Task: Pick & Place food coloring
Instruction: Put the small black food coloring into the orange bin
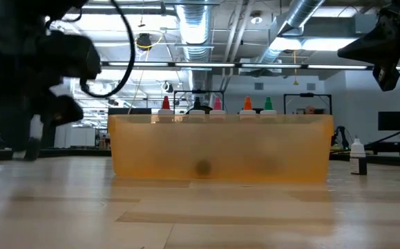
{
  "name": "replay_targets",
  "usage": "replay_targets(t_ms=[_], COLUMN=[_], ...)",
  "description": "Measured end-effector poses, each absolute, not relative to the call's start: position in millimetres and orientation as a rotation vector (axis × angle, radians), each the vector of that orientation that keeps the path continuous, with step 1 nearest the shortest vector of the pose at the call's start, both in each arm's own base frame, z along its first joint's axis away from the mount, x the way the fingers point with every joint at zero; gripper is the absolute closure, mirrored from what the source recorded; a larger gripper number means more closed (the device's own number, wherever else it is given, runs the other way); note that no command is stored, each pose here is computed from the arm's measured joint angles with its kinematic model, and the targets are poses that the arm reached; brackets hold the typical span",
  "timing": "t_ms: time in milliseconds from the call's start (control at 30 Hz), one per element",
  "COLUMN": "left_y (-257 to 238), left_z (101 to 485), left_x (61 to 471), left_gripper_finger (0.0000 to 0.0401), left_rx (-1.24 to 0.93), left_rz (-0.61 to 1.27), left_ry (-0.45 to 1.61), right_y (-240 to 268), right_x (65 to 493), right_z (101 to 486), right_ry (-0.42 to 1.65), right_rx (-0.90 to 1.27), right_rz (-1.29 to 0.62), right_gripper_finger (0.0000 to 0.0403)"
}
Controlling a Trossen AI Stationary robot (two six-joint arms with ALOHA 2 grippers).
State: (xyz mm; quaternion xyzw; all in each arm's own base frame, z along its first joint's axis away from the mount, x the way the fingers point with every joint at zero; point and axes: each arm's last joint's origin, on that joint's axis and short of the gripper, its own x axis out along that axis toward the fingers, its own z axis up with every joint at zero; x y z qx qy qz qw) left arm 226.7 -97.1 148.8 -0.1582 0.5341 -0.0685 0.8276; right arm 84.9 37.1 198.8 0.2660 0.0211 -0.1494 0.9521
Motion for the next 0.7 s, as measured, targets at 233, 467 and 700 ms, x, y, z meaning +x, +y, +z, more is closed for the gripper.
replay_targets(t_ms=[233, 467, 700], left_y=[-103, -107, -106], left_z=[187, 229, 251], left_x=[244, 262, 272], left_gripper_finger=[0.0340, 0.0336, 0.0334], left_rx=[-0.200, -0.082, 0.031], left_rz=[-0.157, -0.160, -0.121], left_ry=[1.119, 1.010, 0.927], right_y=[37, 37, 37], right_x=[85, 85, 85], right_z=[198, 198, 198], right_ry=[0.047, 0.047, 0.047], right_rx=[0.534, 0.534, 0.533], right_rz=[-0.309, -0.309, -0.308], right_gripper_finger=[0.0402, 0.0402, 0.0402])
